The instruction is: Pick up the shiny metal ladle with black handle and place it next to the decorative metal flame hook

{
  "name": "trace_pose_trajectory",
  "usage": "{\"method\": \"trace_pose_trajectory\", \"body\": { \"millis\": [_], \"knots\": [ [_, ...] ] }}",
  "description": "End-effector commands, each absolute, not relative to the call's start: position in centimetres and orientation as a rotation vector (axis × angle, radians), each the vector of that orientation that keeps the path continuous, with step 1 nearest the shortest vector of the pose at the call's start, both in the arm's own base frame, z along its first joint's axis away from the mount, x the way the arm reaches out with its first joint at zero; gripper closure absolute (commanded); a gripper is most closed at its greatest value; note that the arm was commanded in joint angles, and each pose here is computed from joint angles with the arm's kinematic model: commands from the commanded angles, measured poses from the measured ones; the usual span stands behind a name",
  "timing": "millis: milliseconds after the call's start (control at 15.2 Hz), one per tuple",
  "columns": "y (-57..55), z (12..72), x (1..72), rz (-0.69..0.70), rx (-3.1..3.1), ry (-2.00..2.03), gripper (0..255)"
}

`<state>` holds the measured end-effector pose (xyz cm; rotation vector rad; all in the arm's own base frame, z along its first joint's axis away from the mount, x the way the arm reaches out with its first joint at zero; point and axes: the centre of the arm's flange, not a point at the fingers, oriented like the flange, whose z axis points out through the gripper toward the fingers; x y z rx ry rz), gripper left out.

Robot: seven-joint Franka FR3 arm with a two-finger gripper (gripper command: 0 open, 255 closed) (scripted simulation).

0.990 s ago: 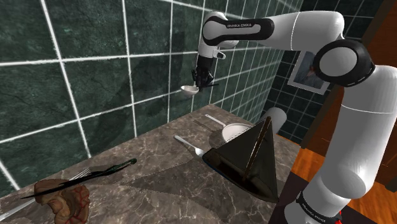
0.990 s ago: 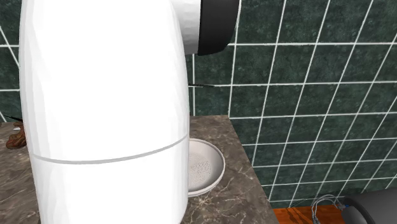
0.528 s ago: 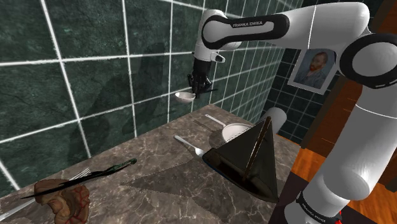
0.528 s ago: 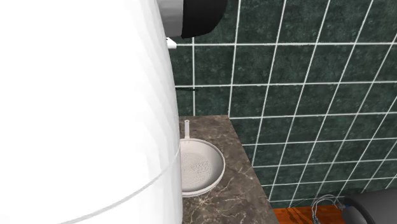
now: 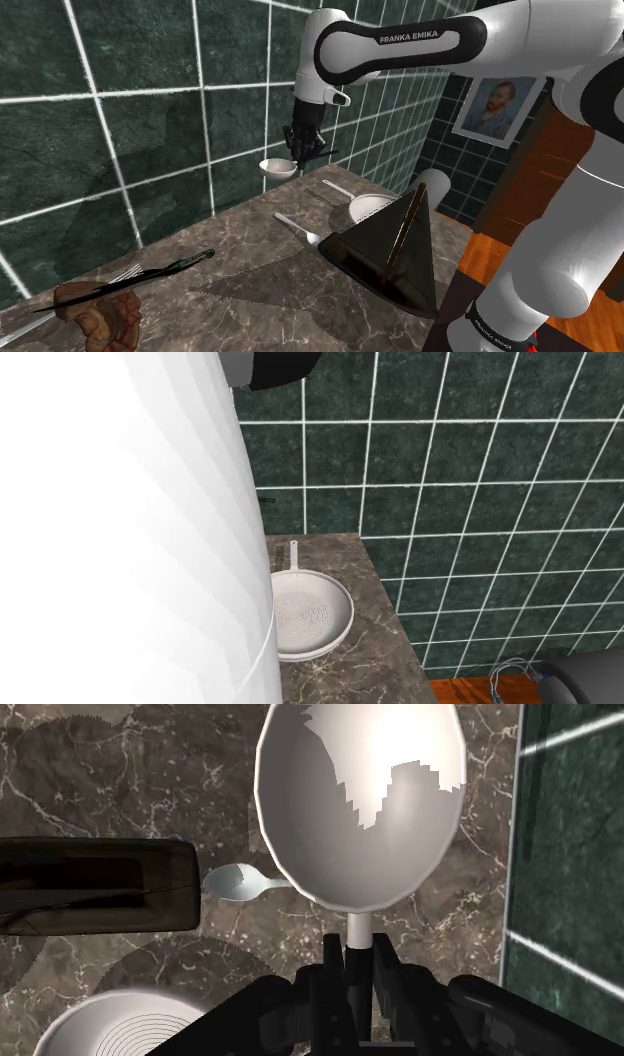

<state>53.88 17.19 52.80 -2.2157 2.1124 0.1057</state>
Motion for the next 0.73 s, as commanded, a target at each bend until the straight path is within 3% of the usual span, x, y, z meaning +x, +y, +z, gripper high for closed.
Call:
{"method": "trace_pose_trajectory", "body": {
  "millis": [0, 660],
  "knots": [
    [19.3, 52.7, 52.2, 0.105, -2.214, 2.114, 255],
    [30.4, 52.7, 45.1, 0.105, -2.214, 2.114, 255]
  ]
}}
